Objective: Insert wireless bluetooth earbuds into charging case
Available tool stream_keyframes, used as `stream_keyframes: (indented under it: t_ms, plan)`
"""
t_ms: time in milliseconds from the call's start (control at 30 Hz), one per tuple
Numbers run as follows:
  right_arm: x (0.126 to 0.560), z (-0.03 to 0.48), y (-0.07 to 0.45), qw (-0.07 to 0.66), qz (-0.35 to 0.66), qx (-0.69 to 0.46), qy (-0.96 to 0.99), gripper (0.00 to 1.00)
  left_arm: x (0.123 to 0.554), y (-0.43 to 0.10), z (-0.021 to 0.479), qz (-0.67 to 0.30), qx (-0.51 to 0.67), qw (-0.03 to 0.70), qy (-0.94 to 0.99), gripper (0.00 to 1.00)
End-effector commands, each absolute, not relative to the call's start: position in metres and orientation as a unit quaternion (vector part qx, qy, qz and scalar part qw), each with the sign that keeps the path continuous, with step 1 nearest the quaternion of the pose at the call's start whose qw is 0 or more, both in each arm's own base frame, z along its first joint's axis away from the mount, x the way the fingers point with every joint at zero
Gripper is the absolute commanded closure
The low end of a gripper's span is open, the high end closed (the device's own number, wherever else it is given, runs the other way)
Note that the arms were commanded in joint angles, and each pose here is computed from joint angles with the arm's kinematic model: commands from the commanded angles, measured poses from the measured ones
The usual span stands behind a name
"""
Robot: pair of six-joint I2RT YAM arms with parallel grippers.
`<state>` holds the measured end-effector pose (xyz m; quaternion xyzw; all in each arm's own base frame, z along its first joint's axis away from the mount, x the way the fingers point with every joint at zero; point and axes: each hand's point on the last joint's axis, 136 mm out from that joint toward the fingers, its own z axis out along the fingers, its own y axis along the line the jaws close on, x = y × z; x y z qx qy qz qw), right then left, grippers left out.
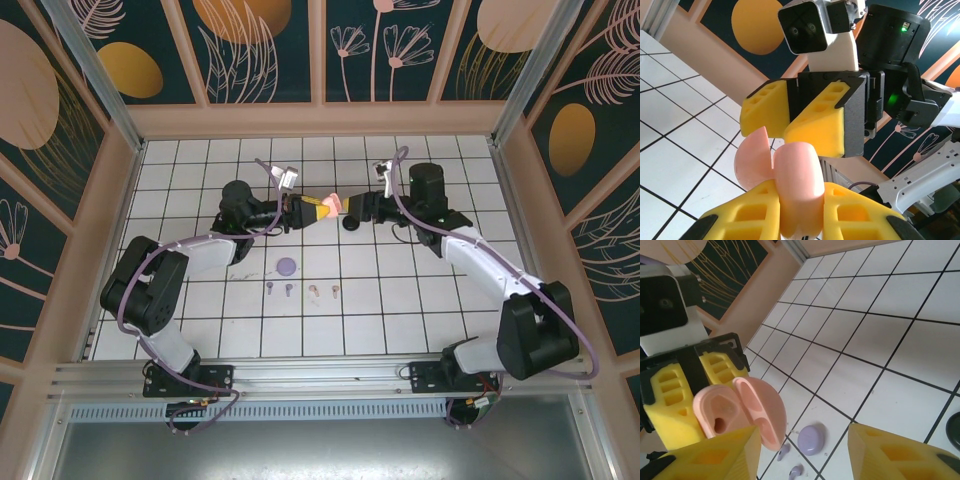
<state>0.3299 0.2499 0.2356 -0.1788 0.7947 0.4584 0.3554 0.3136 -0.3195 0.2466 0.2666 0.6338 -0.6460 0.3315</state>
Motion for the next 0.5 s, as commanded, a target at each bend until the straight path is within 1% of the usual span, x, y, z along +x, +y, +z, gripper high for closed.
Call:
stream_keyframes:
  t_ms: [0,467]
  plan:
    - [0.328,0.248,0.261,0.362,0.476,-0.199,0.777,0.51,0.311,-0.323,0.267,-0.651,0.29,0.349,0.608,1.0]
    - [0.33,0.241,0.271,0.352,0.471,-0.199,0.784,0.57,0.31,-0.326,0.268,-0.652,0.293,0.349,0.606,1.0]
